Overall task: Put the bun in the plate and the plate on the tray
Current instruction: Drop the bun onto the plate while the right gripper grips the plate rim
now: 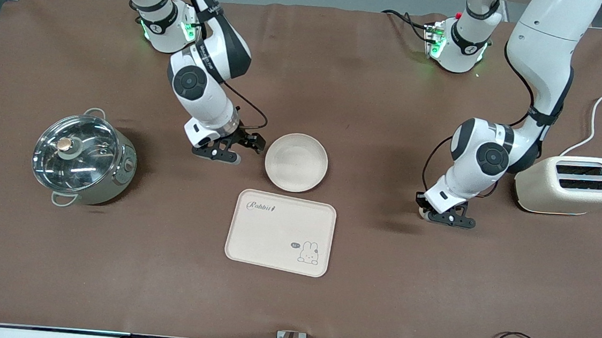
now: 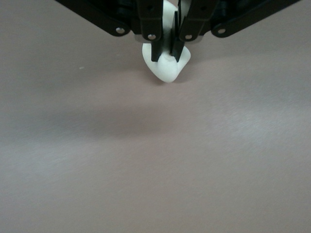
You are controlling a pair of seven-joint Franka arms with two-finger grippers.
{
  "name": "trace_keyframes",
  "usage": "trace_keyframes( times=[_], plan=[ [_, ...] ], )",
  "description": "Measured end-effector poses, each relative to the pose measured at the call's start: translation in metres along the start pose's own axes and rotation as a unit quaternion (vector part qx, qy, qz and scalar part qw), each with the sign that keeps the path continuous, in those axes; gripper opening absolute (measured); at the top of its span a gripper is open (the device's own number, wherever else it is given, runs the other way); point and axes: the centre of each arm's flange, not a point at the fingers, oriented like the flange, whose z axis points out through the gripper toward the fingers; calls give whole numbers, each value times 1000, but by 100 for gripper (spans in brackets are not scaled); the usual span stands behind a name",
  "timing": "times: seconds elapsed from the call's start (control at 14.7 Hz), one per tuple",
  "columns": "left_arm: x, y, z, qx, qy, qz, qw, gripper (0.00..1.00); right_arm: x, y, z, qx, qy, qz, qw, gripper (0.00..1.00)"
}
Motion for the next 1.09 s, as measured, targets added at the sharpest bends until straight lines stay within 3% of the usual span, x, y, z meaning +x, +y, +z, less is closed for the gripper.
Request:
trace_keyframes(
  times=[0.27, 0.48, 0.81, 0.88, 0.95, 1.09],
  plan=[
    [20, 94, -54, -30, -17, -73, 997, 11, -17, -1, 26, -2, 2, 6, 1000, 100],
    [14, 194, -95, -62, -32, -148, 987, 11, -20, 0, 47, -5, 1, 6, 1000, 100],
    [-32, 324, -50, -100, -63, -210, 970, 8, -26, -2, 76, -3, 5, 16, 1000, 98],
    [-38, 336, -34, -110, -65, -221, 967, 8, -28, -5, 79, 2, 8, 22, 1000, 92],
    [-42, 342, -17, -117, -67, -230, 964, 12, -31, -9, 81, 8, 12, 25, 1000, 92],
    [-42, 341, 4, -120, -69, -240, 961, 33, -37, -14, 87, 13, 16, 27, 999, 88]
  ],
)
